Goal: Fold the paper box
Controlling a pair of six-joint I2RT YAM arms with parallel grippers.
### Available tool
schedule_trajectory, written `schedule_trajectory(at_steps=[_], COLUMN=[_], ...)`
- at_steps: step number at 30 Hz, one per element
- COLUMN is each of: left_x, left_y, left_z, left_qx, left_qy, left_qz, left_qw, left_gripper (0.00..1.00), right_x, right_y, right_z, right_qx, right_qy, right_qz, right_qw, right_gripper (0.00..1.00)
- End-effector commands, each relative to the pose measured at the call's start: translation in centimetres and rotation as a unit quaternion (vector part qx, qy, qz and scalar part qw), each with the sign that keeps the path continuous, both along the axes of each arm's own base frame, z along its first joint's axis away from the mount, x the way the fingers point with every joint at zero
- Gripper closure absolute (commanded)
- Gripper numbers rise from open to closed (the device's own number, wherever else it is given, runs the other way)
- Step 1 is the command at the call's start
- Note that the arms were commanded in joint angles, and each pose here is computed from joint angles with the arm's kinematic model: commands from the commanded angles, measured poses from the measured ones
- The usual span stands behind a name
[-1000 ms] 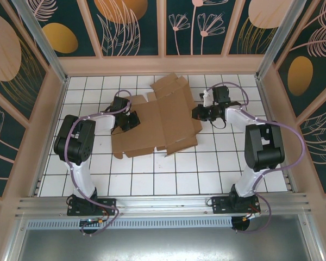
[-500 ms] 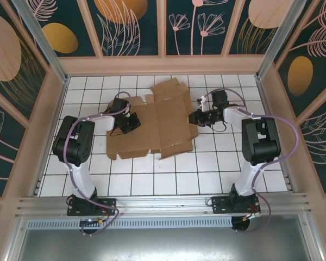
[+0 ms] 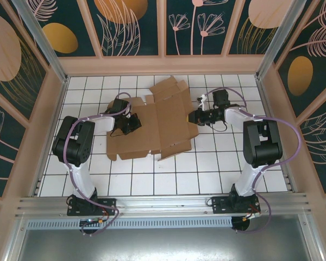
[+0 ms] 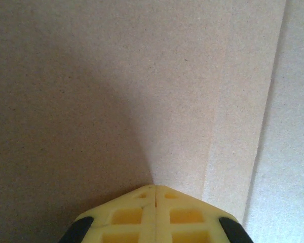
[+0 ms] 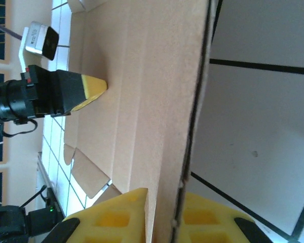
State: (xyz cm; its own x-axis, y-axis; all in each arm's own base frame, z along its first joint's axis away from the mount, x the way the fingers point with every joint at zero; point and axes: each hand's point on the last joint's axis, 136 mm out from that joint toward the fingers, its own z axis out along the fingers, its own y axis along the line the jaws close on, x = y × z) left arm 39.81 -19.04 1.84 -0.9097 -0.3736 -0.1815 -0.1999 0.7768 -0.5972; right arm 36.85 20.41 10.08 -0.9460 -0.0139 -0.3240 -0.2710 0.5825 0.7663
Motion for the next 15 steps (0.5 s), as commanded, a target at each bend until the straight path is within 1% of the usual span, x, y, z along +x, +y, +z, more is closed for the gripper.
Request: schedule_trajectory(at_steps=[1, 2, 4, 5, 10, 12, 14, 15], left_x=[-0.6, -0.6, -0.5, -0.5, -0.8, -1.0, -0.9, -0.7], left_y=[-0.6, -0.6, -0.5, -0.4, -0.8, -1.2, -1.1, -0.9], left_z=[0.3, 0.4, 0.7, 0.8, 1.7, 1.9, 2.6, 3.2], left_qx=[-0.016, -0.016, -0.013, -0.012, -0.030, -0.046, -0.041, -0.033], left_qy=[0.006, 0.005, 0.003, 0.003, 0.003, 0.007, -0.001, -0.010], left_qz=[-0.004, -0.004, -0.003, -0.001, 0.002, -0.002, -0.004, -0.004], left_qw=[1.000, 1.000, 1.000, 1.000, 1.000, 0.999, 0.999, 0.999], left_gripper=[1.00, 1.00, 1.00, 1.00, 1.00, 1.00, 1.00, 1.00], right_x=[-0.4, 0.0, 0.9, 1.4, 3.2, 3.4, 3.6, 3.6], right_y=[0.4, 0.1, -0.8, -1.4, -2.6, -2.6, -2.4, -2.3], right_z=[0.3, -0.1, -0.3, 0.0, 3.0, 3.0, 2.6, 2.5], right_qx=[0.018, -0.001, -0.039, -0.062, -0.166, -0.215, -0.268, -0.283], right_qy=[0.000, -0.003, -0.012, -0.023, -0.090, -0.099, -0.106, -0.112], right_qz=[0.017, 0.011, -0.009, -0.018, -0.028, -0.009, 0.006, 0.011], right_qw=[1.000, 1.000, 0.999, 0.998, 0.982, 0.971, 0.958, 0.953], right_gripper=[0.85, 0.88, 0.97, 1.00, 1.00, 1.00, 0.98, 0.96])
